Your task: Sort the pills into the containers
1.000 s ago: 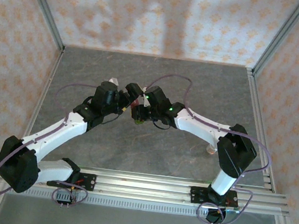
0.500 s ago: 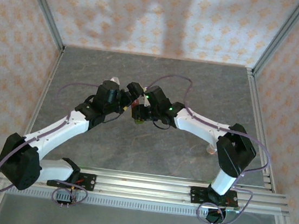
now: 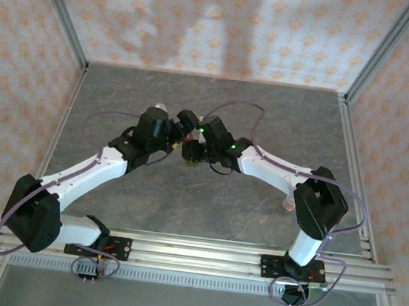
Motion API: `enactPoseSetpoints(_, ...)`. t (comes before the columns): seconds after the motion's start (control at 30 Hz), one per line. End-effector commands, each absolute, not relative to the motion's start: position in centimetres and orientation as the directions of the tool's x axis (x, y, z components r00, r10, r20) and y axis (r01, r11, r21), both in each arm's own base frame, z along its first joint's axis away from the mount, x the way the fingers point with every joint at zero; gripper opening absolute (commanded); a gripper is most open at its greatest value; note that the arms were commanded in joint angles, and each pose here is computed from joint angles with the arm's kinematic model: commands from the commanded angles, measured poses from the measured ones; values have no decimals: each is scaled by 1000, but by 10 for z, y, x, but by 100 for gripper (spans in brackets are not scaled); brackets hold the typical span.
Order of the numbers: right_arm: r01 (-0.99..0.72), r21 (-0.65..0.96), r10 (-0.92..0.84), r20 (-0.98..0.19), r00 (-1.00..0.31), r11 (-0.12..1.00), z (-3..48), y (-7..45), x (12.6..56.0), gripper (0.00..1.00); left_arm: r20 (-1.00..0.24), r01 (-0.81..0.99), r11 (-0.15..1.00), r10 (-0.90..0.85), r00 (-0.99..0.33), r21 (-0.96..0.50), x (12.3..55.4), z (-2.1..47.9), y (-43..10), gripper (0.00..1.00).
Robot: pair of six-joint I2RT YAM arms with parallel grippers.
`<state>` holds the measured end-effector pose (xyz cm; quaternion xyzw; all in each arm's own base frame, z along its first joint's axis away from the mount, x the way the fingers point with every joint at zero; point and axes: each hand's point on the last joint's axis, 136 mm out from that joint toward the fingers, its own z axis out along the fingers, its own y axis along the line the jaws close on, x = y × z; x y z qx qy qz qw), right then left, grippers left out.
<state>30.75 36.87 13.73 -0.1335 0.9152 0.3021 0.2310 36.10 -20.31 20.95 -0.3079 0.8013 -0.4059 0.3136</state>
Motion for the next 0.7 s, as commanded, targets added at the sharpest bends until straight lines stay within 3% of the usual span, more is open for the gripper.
enactPoseSetpoints(0.0,-446,481,-184,-498,-847,755,131,385,295,15,-256,-71,384,-731,-633,-921,366,267,-236,100)
enactPoseSetpoints(0.33,-435,471,-189,-483,-855,767,120,385,296,15,-201,-9,265,-751,-629,-964,368,293,-248,100)
enactPoseSetpoints(0.67,-423,462,-186,-474,-860,780,112,381,296,15,-269,47,300,-759,-593,-953,364,309,-241,100)
